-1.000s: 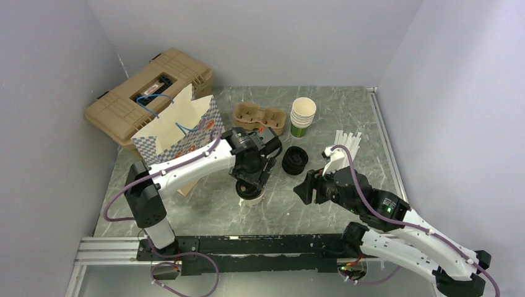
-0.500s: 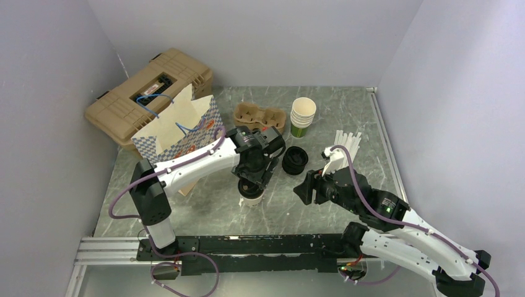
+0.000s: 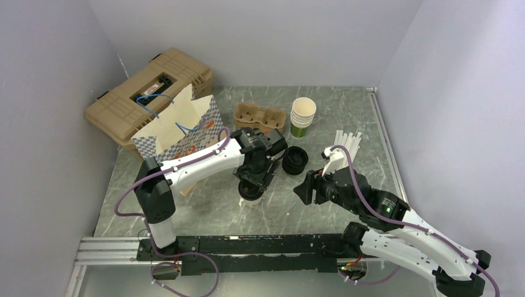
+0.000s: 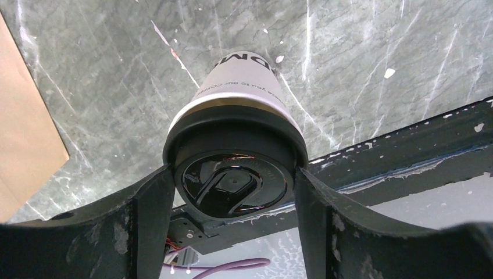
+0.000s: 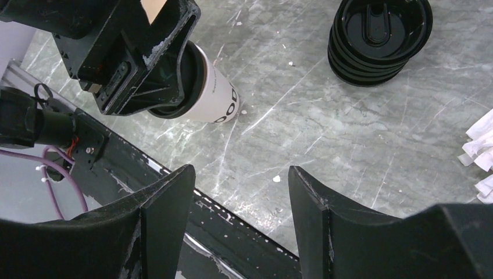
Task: Pack the takeout coffee
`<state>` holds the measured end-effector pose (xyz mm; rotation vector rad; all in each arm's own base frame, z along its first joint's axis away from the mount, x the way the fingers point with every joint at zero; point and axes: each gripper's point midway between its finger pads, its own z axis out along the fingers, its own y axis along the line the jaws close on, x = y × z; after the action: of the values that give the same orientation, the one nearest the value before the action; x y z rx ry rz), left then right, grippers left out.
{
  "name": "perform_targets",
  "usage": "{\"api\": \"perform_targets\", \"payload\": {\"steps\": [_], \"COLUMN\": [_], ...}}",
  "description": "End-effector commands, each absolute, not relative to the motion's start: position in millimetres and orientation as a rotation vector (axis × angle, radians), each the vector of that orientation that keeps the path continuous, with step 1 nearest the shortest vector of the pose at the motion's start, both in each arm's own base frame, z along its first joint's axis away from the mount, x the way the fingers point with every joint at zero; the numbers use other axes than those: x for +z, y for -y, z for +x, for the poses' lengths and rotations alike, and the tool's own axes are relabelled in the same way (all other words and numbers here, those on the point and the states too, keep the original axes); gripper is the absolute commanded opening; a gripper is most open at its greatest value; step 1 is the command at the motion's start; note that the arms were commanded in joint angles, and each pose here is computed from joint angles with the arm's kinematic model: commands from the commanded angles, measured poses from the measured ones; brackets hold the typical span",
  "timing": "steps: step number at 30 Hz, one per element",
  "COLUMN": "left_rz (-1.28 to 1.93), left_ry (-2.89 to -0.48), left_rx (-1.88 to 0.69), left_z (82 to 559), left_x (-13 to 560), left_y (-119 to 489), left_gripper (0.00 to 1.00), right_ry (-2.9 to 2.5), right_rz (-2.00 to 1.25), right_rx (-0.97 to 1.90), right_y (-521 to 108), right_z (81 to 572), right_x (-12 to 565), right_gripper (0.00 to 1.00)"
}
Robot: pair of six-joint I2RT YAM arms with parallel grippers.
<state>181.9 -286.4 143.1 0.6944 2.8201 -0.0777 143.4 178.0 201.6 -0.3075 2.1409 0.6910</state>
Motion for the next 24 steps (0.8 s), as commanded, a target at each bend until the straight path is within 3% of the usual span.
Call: {"api": "perform_targets", "payload": {"steps": [1,24], "left_rz": [0.712,0.723], "left_ry": [-2.799,-2.818], "left_rx": [-0.111,-0.068], "left_z": [183,182], "left_x": [151,138], "left_y": [295,292], "left_gripper": [0.45,0.6], "right_ry": [-2.114,-2.132], "right_rz": [-0.305,-0.31], "right_rx": [0.721,0.736], "right_y": [-180,-183], "right_z": [143,140], "right_x": [209,204], "right_gripper": [0.64,0.66]}}
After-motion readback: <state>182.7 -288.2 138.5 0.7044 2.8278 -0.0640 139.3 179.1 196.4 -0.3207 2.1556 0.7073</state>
